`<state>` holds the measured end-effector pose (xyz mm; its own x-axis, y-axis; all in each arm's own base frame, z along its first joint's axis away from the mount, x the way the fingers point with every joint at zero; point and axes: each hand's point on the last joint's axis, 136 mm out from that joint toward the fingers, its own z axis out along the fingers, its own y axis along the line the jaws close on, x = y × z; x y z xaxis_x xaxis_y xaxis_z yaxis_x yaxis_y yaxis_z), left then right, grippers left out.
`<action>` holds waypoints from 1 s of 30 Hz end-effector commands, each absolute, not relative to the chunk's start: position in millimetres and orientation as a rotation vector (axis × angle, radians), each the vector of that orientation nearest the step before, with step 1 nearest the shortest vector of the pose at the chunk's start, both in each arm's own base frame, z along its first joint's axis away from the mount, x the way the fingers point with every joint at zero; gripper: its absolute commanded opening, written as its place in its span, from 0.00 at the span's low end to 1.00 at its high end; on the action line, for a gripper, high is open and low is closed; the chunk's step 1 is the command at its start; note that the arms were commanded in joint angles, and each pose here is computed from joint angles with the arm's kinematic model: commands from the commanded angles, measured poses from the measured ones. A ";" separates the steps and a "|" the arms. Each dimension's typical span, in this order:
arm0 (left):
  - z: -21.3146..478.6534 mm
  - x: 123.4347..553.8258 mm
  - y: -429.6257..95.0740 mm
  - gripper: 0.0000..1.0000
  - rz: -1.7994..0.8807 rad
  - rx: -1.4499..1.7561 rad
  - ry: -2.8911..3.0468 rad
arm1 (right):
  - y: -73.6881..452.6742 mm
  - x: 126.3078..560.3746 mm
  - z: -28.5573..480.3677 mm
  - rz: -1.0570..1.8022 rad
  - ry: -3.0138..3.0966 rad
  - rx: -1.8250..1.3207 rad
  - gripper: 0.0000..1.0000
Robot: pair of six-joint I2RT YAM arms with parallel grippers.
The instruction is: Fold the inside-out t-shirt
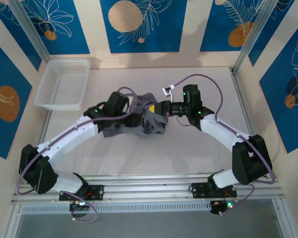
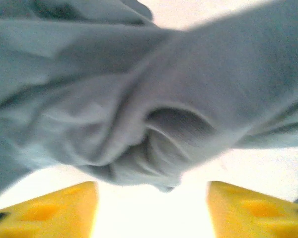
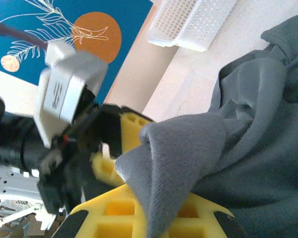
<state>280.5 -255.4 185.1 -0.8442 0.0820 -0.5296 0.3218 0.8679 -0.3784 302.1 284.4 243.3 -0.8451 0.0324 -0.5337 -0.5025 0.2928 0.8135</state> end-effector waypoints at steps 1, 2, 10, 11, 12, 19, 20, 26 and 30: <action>175.2 289.9 -269.6 0.74 -0.693 0.126 2.494 | 285.6 300.2 251.3 1.618 2.130 -0.419 0.00; 167.6 293.2 -267.8 0.75 -0.657 0.093 2.518 | 286.1 299.1 251.9 1.621 2.131 -0.423 0.00; 157.4 328.3 -271.1 0.54 -0.567 0.078 2.485 | 272.1 304.1 244.0 1.551 2.260 -0.261 0.00; 162.6 329.3 -271.2 0.34 -0.601 0.074 2.474 | 265.8 308.8 239.5 1.535 2.290 -0.217 0.00; 170.1 328.9 -272.3 0.10 -0.667 0.073 2.464 | 256.1 316.4 231.3 1.515 2.324 -0.151 0.00; 255.8 290.8 -304.1 0.00 -1.439 0.290 2.303 | 208.4 351.6 137.3 1.360 2.544 -0.022 0.08; 255.5 284.8 -302.9 0.00 -1.424 0.325 2.323 | 212.8 351.5 140.7 1.400 2.547 -0.036 0.16; 235.5 274.4 -289.0 0.00 -1.305 0.357 2.393 | 195.5 354.3 179.7 1.223 2.386 0.029 0.37; 231.0 277.4 -292.3 0.00 -1.325 0.343 2.394 | 187.7 337.4 212.3 0.888 2.114 -0.134 0.46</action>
